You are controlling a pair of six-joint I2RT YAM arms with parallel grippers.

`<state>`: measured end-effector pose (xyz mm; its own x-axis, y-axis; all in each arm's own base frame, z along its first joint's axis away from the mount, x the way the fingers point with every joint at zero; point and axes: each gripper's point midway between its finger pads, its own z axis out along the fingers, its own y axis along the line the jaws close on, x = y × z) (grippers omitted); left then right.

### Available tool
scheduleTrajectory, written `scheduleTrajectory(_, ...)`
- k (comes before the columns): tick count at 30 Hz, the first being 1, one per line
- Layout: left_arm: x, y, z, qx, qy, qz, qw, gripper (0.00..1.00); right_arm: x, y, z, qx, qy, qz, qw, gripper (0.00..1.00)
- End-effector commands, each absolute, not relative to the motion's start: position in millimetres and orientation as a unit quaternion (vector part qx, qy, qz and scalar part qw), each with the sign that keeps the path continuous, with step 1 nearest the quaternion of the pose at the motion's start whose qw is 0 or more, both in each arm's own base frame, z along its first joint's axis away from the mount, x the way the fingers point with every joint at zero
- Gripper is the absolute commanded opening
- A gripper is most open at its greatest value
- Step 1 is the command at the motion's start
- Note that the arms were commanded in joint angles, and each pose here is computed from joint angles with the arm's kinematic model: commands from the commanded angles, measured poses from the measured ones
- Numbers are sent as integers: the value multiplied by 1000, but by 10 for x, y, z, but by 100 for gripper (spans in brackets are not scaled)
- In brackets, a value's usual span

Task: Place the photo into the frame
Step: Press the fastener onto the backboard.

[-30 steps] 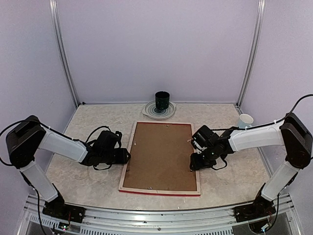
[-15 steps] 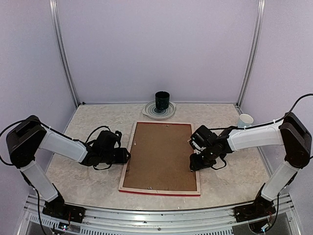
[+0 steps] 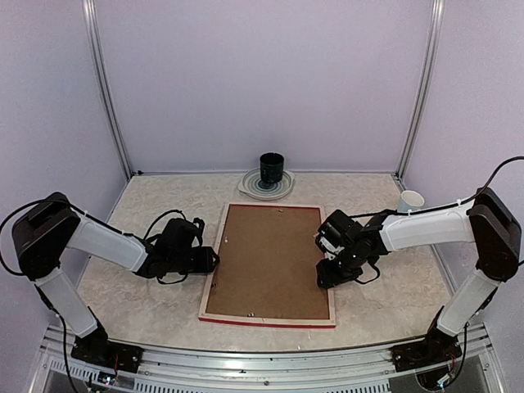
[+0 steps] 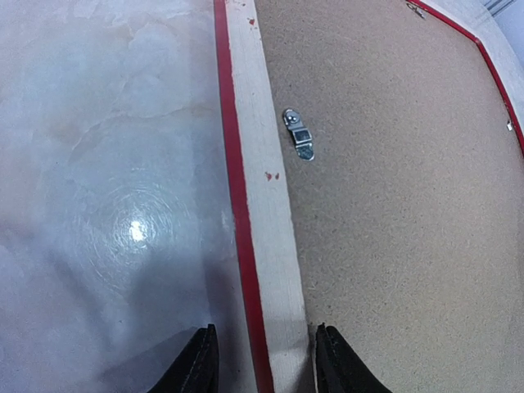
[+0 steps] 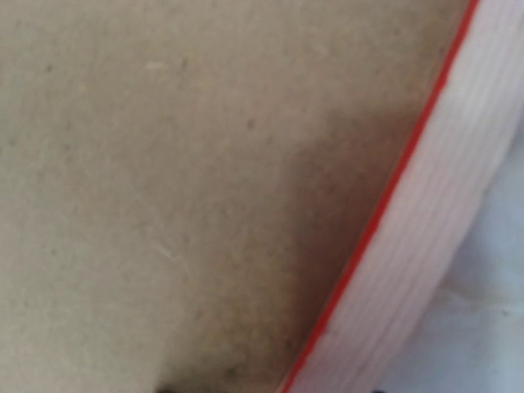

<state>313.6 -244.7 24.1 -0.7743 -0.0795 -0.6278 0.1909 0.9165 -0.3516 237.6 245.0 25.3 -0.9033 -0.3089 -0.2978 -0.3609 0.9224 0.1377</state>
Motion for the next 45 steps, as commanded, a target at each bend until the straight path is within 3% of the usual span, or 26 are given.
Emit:
scheduleTrajectory(1,3026,-2344,22,31,934,-184,305,41,2096,2282,70,-193,977,61,71,50)
scheduleTrajectory(11,3016,-2352,16,32,934,-188,303,40,2105,2210,-29,-197,977,38,68,42)
scheduleTrajectory(20,3015,-2360,32,32,933,-191,304,40,2137,2357,163,-197,973,79,86,51)
scheduleTrajectory(27,3010,-2357,20,33,933,-191,303,40,2193,2312,203,-186,975,77,96,50)
scheduleTrajectory(38,3009,-2367,28,33,932,-194,304,40,2256,2409,417,-160,963,187,106,50)
scheduleTrajectory(45,3001,-2379,8,34,933,-197,300,39,2353,2343,387,-143,966,183,112,50)
